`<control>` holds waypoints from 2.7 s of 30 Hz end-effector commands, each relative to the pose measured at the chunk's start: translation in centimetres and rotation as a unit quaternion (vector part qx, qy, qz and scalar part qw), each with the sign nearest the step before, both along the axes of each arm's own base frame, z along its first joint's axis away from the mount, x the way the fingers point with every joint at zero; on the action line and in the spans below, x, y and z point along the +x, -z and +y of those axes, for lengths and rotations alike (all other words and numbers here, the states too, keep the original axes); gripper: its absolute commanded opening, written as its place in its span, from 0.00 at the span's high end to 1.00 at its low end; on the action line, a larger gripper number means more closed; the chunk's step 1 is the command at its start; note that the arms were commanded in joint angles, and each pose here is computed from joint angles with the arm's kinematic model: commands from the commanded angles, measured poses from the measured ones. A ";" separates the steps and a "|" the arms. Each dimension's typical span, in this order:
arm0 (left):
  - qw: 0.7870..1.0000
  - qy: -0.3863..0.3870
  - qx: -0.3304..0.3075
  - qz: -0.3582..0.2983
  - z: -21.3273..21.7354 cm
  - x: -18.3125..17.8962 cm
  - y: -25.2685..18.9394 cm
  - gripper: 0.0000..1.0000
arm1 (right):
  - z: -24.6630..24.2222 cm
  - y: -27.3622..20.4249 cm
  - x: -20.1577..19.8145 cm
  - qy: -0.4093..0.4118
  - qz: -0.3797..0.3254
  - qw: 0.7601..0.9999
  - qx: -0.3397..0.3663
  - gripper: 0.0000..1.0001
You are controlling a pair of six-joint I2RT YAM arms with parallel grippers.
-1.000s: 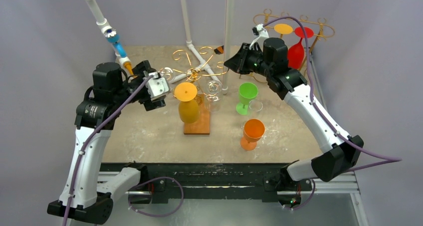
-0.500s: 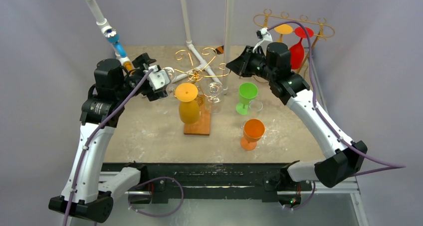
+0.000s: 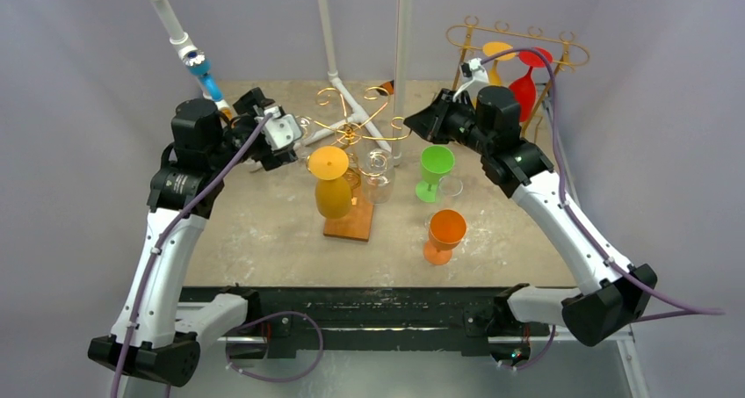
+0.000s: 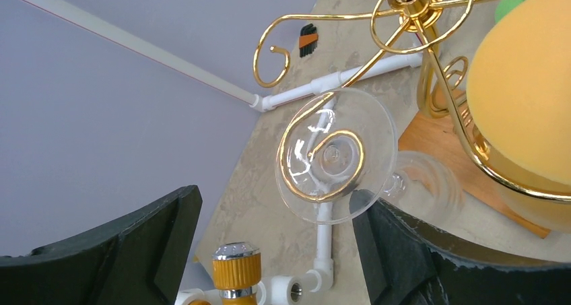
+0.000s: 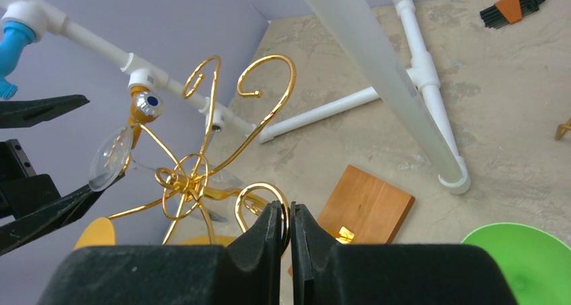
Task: Place the wine glass upside down on the wine glass rack
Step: Adjust the wine rack at the center of the board.
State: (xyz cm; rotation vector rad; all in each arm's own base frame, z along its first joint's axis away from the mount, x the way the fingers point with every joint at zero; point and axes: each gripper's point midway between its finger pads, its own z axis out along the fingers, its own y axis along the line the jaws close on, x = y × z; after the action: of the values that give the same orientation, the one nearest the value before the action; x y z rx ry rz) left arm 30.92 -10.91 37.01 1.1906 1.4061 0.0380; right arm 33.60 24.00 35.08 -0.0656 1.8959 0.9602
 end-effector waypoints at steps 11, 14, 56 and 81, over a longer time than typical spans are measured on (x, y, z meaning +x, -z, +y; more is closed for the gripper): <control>0.999 -0.003 -0.022 -0.023 -0.6 1.8 -1.3 0.13 | 1.3 -1.0 -3.3 0.003 0.015 1.000 0.011 1.00; 1.000 -0.003 -0.018 -0.024 -0.5 2.0 -1.1 0.14 | 1.2 -1.1 -3.6 0.014 0.018 1.000 0.009 1.00; 0.999 0.004 0.023 0.024 0.9 -4.2 0.9 0.09 | -2.1 -1.8 -6.2 0.085 0.005 0.995 -0.045 0.27; 0.990 0.074 -0.072 0.096 -1.9 -10.0 -1.2 0.08 | -0.6 -4.4 0.4 0.059 -0.019 0.997 -0.056 0.34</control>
State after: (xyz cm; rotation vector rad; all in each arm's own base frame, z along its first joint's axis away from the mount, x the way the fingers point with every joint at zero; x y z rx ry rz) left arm 22.64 -12.13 37.08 1.2150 1.4740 -0.2143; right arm 33.18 22.12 37.59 0.0300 1.9447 0.7157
